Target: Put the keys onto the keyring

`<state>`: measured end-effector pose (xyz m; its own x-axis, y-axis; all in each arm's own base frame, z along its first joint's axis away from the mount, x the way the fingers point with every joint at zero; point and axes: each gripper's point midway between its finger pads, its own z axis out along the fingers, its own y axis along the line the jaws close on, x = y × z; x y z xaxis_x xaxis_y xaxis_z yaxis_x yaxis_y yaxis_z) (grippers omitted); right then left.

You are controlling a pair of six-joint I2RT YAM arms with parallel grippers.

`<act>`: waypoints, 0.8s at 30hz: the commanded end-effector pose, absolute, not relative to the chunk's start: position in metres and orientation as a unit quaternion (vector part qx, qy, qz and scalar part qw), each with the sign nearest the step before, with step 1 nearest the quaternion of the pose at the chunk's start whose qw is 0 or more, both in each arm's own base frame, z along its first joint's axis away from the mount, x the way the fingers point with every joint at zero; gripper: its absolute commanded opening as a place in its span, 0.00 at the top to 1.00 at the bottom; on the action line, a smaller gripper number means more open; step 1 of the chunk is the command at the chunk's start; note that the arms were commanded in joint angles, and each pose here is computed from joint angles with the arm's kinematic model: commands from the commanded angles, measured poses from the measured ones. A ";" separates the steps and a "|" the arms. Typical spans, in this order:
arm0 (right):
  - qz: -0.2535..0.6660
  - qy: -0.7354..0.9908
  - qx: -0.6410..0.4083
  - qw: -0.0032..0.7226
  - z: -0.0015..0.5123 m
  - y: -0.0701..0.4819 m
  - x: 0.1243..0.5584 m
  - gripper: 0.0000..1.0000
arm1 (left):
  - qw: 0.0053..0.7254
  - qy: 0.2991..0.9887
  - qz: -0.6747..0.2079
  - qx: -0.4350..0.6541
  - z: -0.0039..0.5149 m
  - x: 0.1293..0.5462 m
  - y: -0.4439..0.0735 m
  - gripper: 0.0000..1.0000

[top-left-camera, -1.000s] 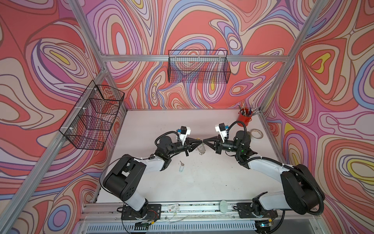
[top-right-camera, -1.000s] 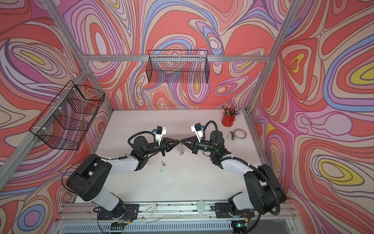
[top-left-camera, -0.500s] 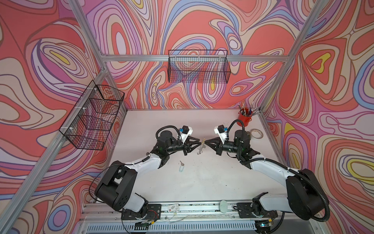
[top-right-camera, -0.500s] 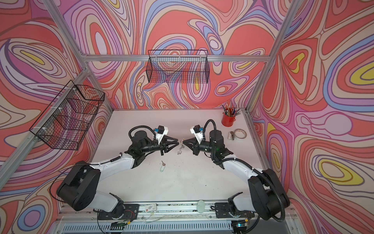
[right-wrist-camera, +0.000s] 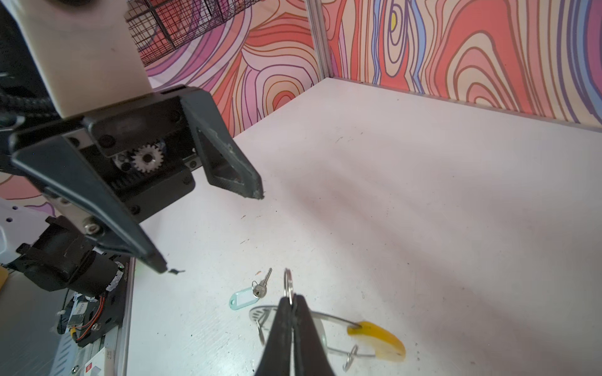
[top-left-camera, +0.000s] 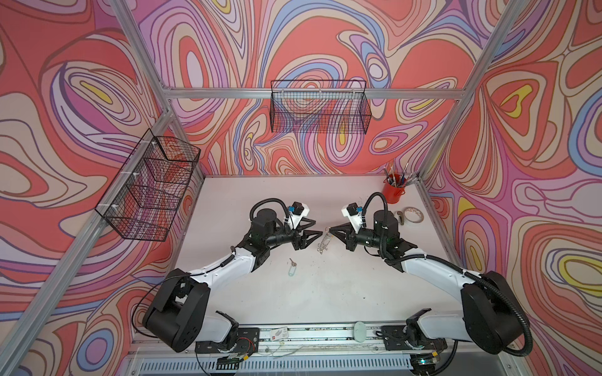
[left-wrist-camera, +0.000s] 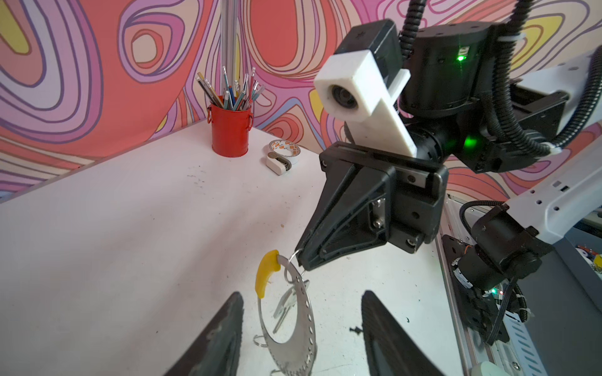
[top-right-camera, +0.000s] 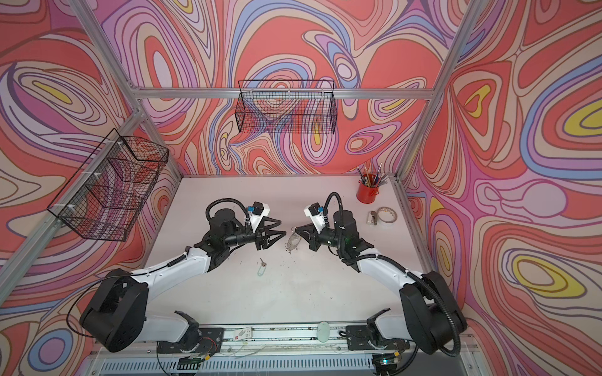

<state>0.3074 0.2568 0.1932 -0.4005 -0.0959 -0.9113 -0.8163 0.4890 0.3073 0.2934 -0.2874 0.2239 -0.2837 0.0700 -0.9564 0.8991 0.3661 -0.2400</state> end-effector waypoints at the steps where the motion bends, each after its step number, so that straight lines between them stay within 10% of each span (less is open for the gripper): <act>1: 0.389 0.752 -0.293 0.445 0.191 0.258 0.313 1.00 | 0.472 0.697 -0.423 0.334 0.222 0.291 -0.278 0.39; 24: 0.409 0.811 -0.177 0.379 0.169 0.234 0.239 1.00 | 0.474 0.737 -0.403 0.264 0.209 0.293 -0.264 0.40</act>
<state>0.2425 0.2379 0.1663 -0.6379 -0.0131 -0.7700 -0.6324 0.5797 0.5139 0.2906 -0.2657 0.2107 -0.3934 0.0273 -0.9190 0.7939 0.5142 -0.3246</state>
